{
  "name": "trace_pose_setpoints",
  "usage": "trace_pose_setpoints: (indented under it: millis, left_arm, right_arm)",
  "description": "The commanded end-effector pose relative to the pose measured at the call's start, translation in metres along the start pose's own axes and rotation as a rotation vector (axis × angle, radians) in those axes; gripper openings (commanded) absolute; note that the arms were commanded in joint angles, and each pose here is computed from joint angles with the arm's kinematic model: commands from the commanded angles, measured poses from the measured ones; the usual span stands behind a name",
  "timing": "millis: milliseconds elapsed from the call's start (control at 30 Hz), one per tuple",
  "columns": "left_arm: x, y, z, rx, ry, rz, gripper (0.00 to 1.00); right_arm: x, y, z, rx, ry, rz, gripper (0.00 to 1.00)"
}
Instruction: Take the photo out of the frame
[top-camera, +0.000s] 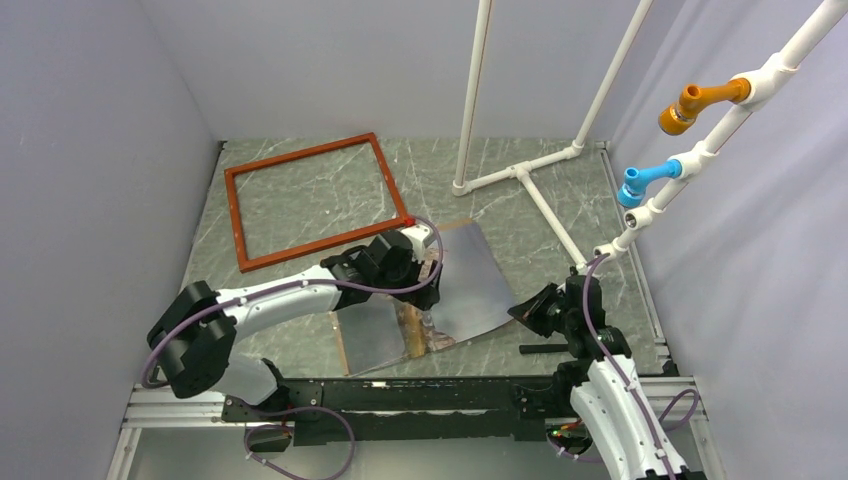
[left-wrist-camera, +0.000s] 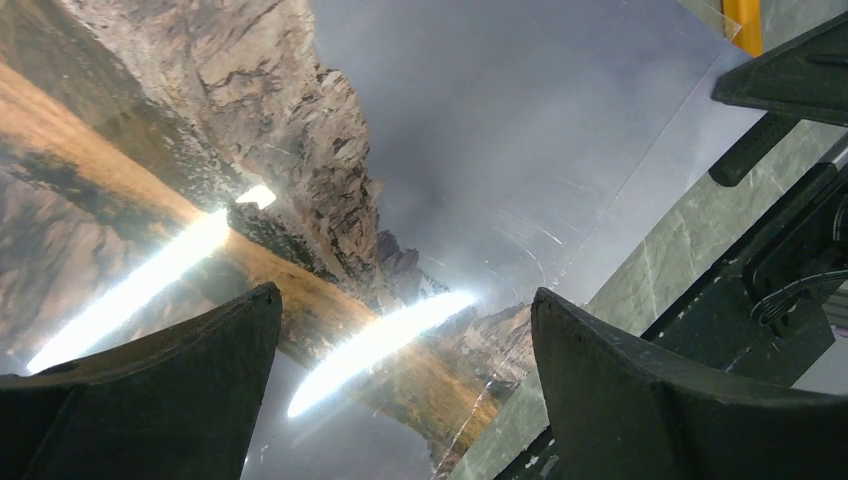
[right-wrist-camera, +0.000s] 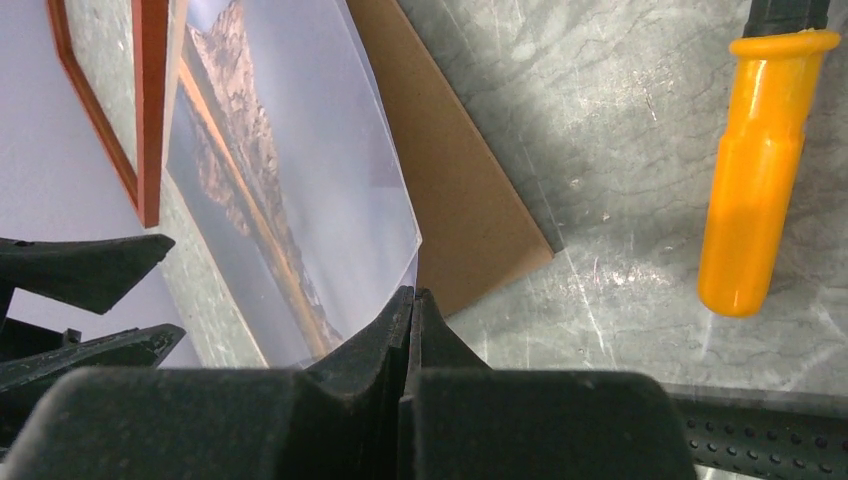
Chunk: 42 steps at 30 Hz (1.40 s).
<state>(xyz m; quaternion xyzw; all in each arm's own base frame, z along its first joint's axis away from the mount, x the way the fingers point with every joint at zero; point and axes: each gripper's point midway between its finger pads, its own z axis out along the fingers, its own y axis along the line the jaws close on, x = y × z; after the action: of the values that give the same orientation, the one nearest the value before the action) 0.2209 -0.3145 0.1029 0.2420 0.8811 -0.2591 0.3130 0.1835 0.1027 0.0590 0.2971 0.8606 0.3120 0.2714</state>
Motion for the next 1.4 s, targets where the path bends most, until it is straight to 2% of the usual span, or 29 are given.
trace_pose_setpoints:
  millis: [0,200,300,500,667,833,1033,1367]
  left_arm:
    - [-0.018,0.000,-0.016,0.006,-0.060,0.008,0.96]
    - [-0.023,0.008,-0.023,-0.011,-0.079,0.009,0.97]
    - [-0.020,0.024,-0.023,-0.048,-0.077,-0.036,0.97]
    - [-0.012,0.095,-0.042,-0.216,-0.109,-0.316,0.97]
    - [0.006,0.172,-0.068,-0.337,-0.236,-0.586,0.90]
    - [0.009,0.214,-0.080,-0.364,-0.313,-0.712,0.86]
    - [-0.004,0.236,-0.077,-0.363,-0.354,-0.728,0.85]
    - [-0.010,0.243,-0.055,-0.313,-0.344,-0.741,0.83]
  right_arm:
    - [-0.008,0.012,-0.011,-0.005,-0.012,-0.030,0.00]
    - [-0.007,0.016,-0.016,-0.014,-0.011,-0.049,0.00]
    - [-0.004,0.016,-0.014,-0.027,0.004,-0.045,0.00]
    - [-0.005,0.020,-0.014,-0.051,0.001,-0.051,0.00]
    - [-0.005,0.022,-0.014,-0.055,0.008,-0.059,0.00]
    - [-0.005,0.023,-0.013,-0.062,0.009,-0.061,0.00]
    - [-0.005,0.024,-0.012,-0.068,0.012,-0.061,0.00]
    - [-0.005,0.024,-0.012,-0.066,0.012,-0.063,0.00]
